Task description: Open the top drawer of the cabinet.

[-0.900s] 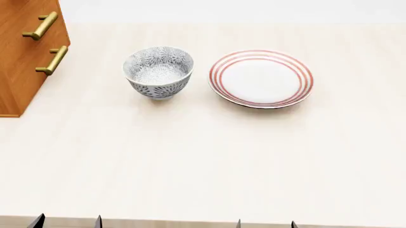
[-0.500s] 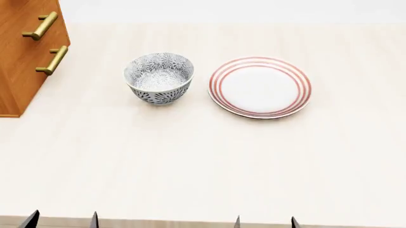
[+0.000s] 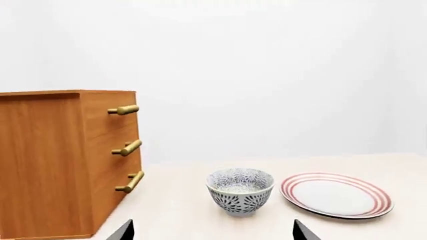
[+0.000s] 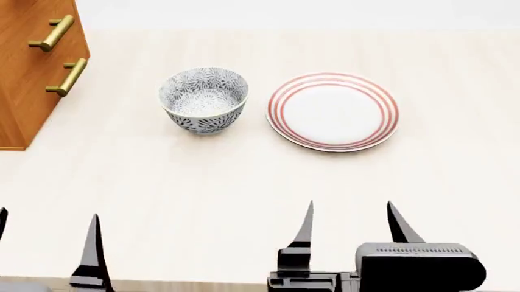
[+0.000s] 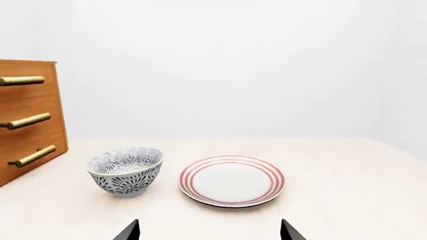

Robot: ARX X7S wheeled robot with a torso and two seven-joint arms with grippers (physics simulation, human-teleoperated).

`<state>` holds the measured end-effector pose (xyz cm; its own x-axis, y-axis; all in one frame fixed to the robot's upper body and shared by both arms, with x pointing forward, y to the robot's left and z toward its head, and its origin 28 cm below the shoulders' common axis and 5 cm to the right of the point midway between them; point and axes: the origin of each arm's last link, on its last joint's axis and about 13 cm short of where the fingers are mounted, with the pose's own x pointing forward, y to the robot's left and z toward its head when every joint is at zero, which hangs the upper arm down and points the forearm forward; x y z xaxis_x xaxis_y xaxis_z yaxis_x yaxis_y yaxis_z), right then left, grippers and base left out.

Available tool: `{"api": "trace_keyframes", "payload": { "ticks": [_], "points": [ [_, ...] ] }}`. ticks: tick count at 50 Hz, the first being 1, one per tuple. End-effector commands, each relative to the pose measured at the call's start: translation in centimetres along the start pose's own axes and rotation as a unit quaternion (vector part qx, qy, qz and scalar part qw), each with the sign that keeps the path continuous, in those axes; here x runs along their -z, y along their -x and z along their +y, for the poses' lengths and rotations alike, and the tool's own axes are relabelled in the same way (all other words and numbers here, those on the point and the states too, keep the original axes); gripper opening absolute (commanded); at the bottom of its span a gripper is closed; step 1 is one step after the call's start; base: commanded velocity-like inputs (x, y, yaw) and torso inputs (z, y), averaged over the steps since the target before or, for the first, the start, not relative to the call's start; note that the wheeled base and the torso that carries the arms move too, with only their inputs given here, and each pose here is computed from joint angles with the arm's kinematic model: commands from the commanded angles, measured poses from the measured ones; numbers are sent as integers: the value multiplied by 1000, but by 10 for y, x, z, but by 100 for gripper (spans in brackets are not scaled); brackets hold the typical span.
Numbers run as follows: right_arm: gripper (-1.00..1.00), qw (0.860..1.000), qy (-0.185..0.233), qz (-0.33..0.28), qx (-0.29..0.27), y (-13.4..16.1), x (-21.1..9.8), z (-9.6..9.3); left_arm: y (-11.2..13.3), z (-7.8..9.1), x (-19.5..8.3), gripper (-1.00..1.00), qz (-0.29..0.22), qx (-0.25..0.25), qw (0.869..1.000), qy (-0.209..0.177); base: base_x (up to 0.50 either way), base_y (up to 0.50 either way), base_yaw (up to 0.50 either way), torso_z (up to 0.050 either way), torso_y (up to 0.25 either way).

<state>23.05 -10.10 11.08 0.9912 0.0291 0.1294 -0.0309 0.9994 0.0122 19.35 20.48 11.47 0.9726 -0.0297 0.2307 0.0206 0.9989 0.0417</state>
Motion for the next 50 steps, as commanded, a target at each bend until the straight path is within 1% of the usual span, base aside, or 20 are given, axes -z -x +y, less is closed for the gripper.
{"api": "trace_keyframes", "payload": {
  "ticks": [1, 5, 11, 13, 17, 33, 39, 41, 44, 46, 47, 48, 50],
  "points": [
    [100, 1000, -15, -4, -24, -29, -48, 0, -1, 1, -39, 100, -39, 7, 999, -9, 0, 0, 0, 0, 0],
    [100, 999, -16, -7, -27, -33, -55, -1, 0, 2, -48, 100, -43, 12, 999, 0, 0, 0, 0, 0, 0],
    [100, 999, -7, -10, -35, -30, -52, 0, 5, 3, -51, 100, -48, 12, 999, 2, 0, 54, 0, 0, 0],
    [100, 999, 0, -12, -35, -29, -52, 1, 6, 3, -52, 100, -51, 13, 999, 5, 0, 500, 0, 0, 0],
    [100, 999, -4, -12, -37, -31, -52, 2, 6, 4, -52, 100, -52, 12, 999, 5, 0, 500, 0, 0, 0],
    [100, 998, -20, -35, -53, -29, -72, 7, 12, 8, -58, 100, -64, 11, 998, 11, 0, 500, 0, 0, 0],
    [100, 996, -50, -37, -66, -28, -74, 7, 13, 8, -58, 100, -64, 12, 998, 13, 0, 500, 0, 0, 0],
    [100, 993, -78, -34, -81, -28, -75, 8, 13, 8, -58, 100, -64, 12, 998, 14, 0, 500, 0, 0, 0],
    [100, 991, -97, -33, -88, -28, -76, 7, 13, 8, -57, 100, -64, 11, 998, 16, 0, 500, 0, 0, 0],
    [100, 988, -120, -32, -94, -27, -78, 7, 14, 7, -57, 100, -63, 15, 998, 19, 0, 500, 0, 0, 0],
    [100, 987, -122, -32, -95, -27, -78, 7, 14, 7, -57, 100, -63, 16, 998, 19, 0, 500, 0, 0, 0],
    [100, 985, -138, -33, -99, -27, -80, 6, 14, 7, -57, 100, -65, 16, 998, 19, 0, 500, 0, 0, 0],
    [100, 982, -153, -32, -101, -27, -81, 6, 15, 7, -56, 100, -65, 16, 998, 20, 0, 500, 0, 0, 0]
  ]
}}
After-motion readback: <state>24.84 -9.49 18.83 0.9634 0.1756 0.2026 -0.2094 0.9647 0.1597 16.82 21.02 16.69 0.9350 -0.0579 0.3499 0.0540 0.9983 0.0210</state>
